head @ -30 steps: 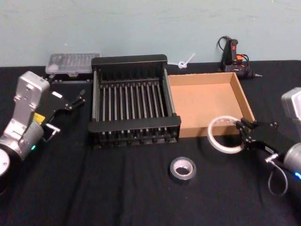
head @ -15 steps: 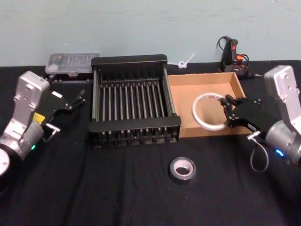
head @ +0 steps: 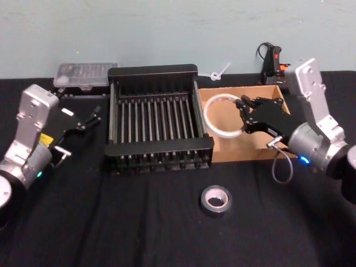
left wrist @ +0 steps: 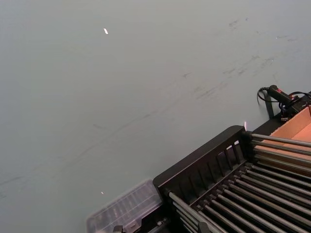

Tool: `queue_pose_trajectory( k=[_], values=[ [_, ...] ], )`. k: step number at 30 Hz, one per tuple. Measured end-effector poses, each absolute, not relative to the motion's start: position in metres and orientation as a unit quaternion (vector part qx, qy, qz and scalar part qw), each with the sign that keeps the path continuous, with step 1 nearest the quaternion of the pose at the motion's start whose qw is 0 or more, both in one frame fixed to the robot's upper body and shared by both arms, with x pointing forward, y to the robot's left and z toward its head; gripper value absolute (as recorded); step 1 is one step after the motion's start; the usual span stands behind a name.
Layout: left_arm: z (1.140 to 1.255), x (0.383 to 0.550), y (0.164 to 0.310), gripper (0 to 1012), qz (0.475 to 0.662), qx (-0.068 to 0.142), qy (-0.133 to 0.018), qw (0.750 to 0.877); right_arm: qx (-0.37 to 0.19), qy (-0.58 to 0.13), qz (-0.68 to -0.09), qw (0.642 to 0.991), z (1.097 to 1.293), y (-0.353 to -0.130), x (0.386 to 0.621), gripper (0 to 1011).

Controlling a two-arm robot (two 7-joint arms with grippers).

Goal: Pick up the white tape and place it into the black box , Pick up the silver tape and place it into the brown box.

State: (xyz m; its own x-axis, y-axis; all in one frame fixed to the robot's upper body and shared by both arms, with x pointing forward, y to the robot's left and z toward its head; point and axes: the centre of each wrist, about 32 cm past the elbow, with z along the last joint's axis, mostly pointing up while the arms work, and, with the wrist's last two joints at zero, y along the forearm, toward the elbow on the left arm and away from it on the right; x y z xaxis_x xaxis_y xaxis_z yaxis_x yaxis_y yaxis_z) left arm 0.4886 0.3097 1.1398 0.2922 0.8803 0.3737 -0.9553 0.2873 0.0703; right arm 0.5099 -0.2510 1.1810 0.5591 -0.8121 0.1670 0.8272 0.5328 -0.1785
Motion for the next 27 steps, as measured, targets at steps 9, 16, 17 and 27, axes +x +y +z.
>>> queue_pose_trajectory(
  k=[9, 16, 17, 27],
  values=[
    [1.140, 0.489, 0.310, 1001, 0.580, 0.141, -0.132, 0.791, -0.111, -0.043, -0.449, 0.886, 1.186, -0.232, 0.530, 96],
    [1.140, 0.489, 0.310, 1001, 0.580, 0.141, -0.132, 0.791, -0.108, -0.048, -0.434, 0.893, 1.187, -0.218, 0.541, 96],
    [1.140, 0.489, 0.310, 1001, 0.580, 0.141, -0.132, 0.791, -0.108, -0.048, -0.431, 0.894, 1.187, -0.215, 0.543, 96],
    [1.140, 0.489, 0.310, 1001, 0.580, 0.141, -0.132, 0.791, -0.109, -0.050, -0.417, 0.901, 1.187, -0.198, 0.557, 95]
  ],
)
